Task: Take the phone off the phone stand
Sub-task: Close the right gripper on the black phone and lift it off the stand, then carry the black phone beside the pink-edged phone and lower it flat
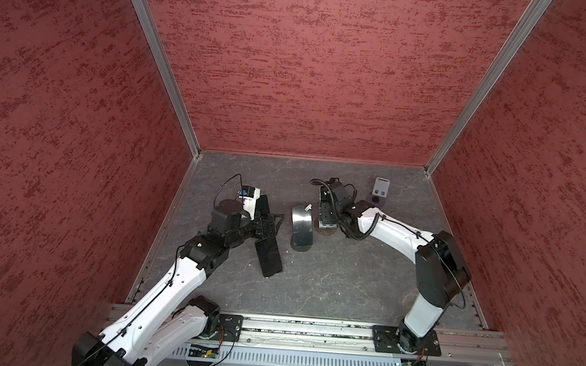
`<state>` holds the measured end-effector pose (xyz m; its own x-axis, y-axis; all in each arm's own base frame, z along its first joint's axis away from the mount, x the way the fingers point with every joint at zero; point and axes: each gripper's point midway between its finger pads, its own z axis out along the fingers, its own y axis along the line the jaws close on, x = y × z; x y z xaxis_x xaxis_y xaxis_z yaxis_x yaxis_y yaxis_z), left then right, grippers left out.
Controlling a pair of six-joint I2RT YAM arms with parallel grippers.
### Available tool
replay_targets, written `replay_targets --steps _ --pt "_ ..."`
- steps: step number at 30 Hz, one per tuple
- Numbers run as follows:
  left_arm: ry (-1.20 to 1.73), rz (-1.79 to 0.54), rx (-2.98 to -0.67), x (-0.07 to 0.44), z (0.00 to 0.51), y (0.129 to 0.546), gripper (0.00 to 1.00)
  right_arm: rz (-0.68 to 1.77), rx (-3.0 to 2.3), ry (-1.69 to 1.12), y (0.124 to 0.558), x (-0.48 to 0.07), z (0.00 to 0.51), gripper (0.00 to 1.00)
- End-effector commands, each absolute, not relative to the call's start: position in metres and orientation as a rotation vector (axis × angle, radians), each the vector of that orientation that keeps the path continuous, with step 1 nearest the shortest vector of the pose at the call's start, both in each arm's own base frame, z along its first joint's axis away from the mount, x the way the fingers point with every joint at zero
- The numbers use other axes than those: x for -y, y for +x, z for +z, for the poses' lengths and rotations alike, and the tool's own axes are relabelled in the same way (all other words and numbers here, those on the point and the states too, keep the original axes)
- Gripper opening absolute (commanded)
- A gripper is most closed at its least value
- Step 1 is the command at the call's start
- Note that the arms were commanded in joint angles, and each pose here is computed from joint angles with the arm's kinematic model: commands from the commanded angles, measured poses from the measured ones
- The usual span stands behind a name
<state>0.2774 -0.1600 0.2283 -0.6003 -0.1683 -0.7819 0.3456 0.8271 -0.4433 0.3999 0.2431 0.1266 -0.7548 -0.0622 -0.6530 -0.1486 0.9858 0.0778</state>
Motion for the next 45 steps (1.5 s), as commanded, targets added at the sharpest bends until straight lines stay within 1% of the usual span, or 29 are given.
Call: replay_targets --steps 1,8,17,28,36,45 --pt "0.147 -0.706 -2.095 0.161 0.229 0.278 0.99 0.168 -2.323 -0.115 0.409 -0.241 0.171 0.59" --pt "0.165 -0.750 -2.074 0.168 0.235 0.278 0.99 0.136 -2.340 -0.087 0.410 -0.221 0.170 0.59" --pt "0.167 -0.765 -2.076 0.173 0.237 0.280 1.00 0.111 -2.364 0.004 0.403 -0.176 0.162 0.58" --pt "0.170 -0.768 -2.081 0.176 0.236 0.280 1.00 0.079 -2.439 0.131 0.382 -0.115 0.127 0.58" --pt "0.175 -0.775 -2.074 0.179 0.240 0.278 0.99 0.041 -2.491 0.196 0.367 -0.089 0.101 0.59" --pt "0.172 -0.770 -2.080 0.179 0.237 0.277 1.00 -0.002 -2.516 0.236 0.357 -0.065 0.087 0.59"
